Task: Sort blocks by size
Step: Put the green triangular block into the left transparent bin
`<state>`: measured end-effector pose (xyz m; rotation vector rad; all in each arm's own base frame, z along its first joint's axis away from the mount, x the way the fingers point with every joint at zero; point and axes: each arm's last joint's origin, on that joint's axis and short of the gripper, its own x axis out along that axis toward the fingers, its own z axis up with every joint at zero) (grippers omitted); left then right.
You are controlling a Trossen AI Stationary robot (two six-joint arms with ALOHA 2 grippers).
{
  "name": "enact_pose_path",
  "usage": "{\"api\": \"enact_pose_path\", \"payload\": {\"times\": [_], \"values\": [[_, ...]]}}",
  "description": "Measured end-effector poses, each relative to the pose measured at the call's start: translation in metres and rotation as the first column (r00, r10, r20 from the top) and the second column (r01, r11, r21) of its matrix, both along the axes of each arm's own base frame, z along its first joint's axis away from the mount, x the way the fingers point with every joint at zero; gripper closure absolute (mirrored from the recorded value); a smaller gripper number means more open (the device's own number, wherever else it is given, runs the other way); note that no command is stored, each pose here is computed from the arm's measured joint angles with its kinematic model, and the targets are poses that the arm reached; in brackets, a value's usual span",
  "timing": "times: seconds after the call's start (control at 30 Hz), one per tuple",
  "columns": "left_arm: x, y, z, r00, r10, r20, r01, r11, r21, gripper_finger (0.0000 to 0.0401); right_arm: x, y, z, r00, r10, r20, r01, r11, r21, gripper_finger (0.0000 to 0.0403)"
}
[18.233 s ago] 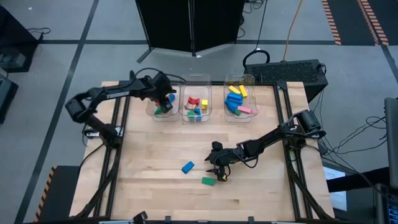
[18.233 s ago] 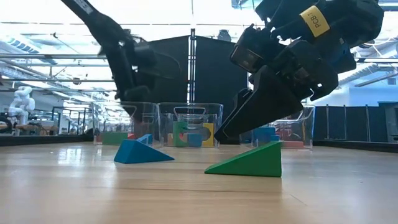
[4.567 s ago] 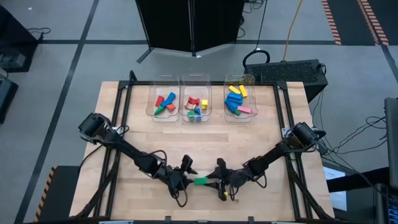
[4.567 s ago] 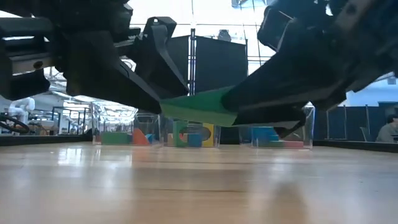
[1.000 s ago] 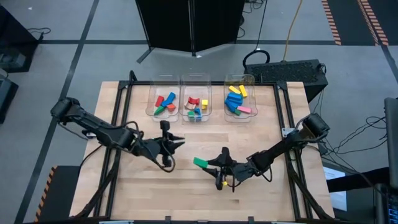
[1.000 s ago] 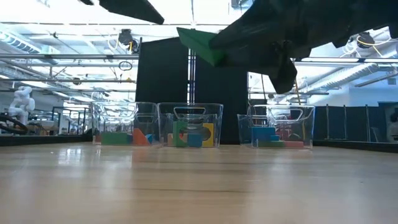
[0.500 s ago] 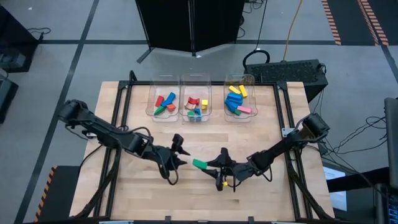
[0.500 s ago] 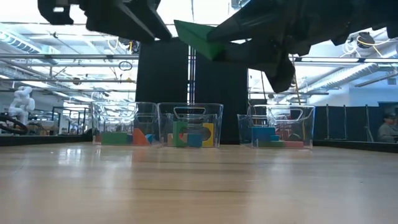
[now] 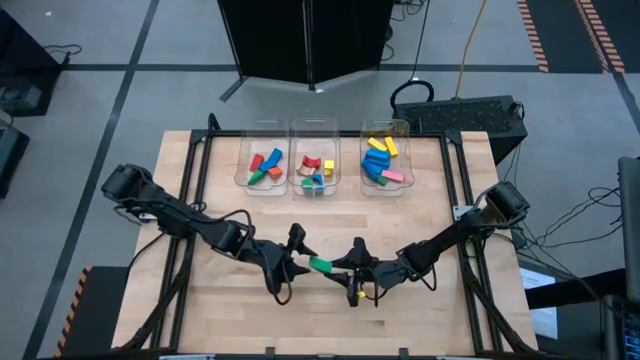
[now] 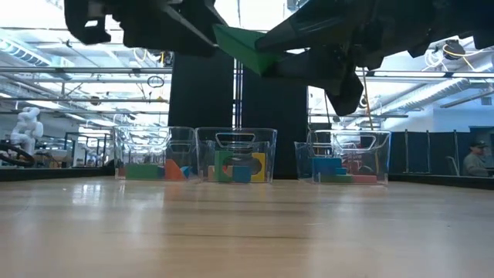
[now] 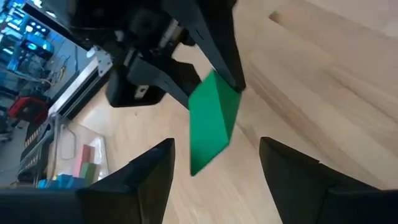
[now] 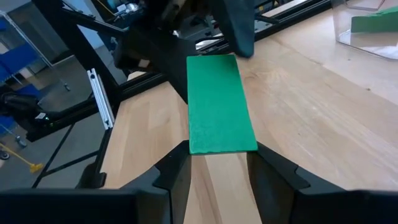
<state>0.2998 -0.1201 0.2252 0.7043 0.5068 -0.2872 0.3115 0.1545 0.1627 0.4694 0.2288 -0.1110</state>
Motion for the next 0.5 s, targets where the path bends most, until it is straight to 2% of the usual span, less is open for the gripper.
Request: {"api": "enact_pose_path", "payload": {"times": [0.17, 0.5], "values": [[0.0027, -0.0014, -0.0071, 1.000, -0.018, -0.018, 0.018, 0.999, 0.030, 0.0190, 0.0001, 0.0006, 0.0004, 1.000, 0.018, 0.002, -0.018, 1.000, 0.004, 0.0270], [0.0055, -0.0041, -0.0035, 0.998, -0.057, 0.032, 0.057, 0.998, 0.026, 0.0252, 0.0011, -0.0011, 0.0006, 1.000, 0.015, 0.004, -0.015, 1.000, -0.001, 0.0270]]}}
